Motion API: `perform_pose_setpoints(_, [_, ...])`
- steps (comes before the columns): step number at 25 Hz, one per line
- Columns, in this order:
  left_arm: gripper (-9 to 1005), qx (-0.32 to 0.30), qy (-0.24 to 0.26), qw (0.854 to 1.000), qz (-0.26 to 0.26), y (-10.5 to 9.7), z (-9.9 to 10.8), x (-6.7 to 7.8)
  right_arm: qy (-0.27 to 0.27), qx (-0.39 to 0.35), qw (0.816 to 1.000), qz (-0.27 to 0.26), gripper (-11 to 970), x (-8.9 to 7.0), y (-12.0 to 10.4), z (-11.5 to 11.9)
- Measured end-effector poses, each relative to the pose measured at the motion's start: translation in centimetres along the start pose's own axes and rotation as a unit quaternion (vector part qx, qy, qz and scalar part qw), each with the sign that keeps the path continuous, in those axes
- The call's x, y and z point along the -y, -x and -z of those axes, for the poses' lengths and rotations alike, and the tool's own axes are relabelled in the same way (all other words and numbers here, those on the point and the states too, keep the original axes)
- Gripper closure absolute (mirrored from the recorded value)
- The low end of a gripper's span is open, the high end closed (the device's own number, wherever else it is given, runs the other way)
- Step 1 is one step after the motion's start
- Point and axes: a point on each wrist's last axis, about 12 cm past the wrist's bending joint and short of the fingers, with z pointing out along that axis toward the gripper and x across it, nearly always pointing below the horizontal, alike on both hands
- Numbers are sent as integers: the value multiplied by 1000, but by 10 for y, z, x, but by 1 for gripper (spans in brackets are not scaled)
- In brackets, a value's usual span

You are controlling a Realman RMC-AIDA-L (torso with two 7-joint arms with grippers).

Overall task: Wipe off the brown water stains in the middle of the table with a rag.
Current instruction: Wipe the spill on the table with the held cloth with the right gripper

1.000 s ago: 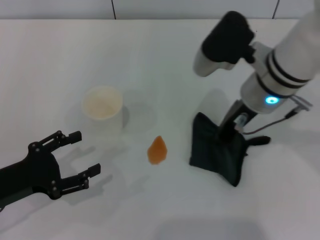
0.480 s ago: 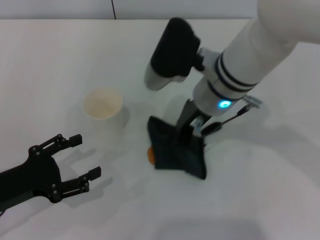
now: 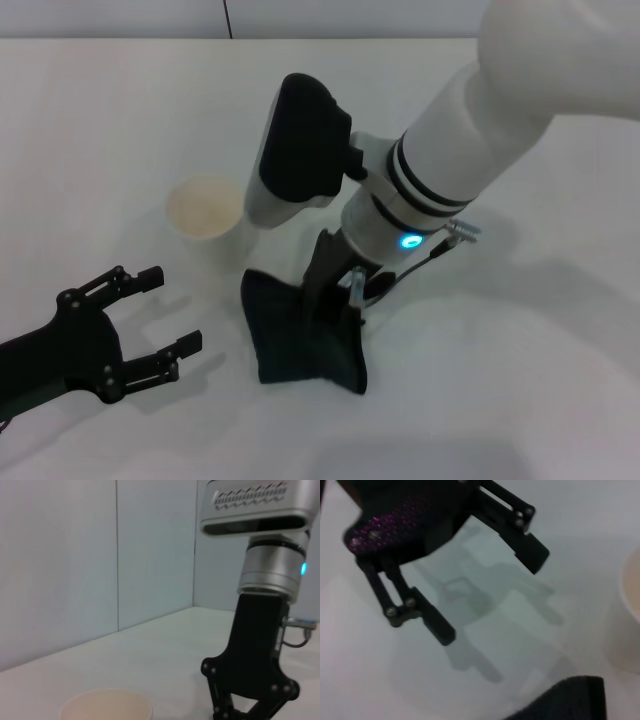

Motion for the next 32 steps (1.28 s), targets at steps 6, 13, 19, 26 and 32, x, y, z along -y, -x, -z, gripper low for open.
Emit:
perform_pose_setpoints(6, [127, 1, 4, 1000, 0, 0, -1, 0, -43, -17, 999, -8, 917, 18, -11, 2])
perform_pose_setpoints(13, [127, 0, 7, 1000, 0, -1, -1, -1, -81, -21, 996, -29, 913, 36, -27, 12])
perform_pose_setpoints(19, [127, 1, 6, 1000, -1, 0, -3, -2, -61, -20, 998, -7, 910, 22, -21, 4])
perform_pose_setpoints(26, [127, 1, 6, 1000, 1, 1, -3, -3, -5, 18, 999, 38, 906, -8, -3, 1])
perform_pose_setpoints(32, [128, -1, 8, 1000, 1, 0, -3, -3, -13, 22, 999, 39, 903, -6, -6, -6])
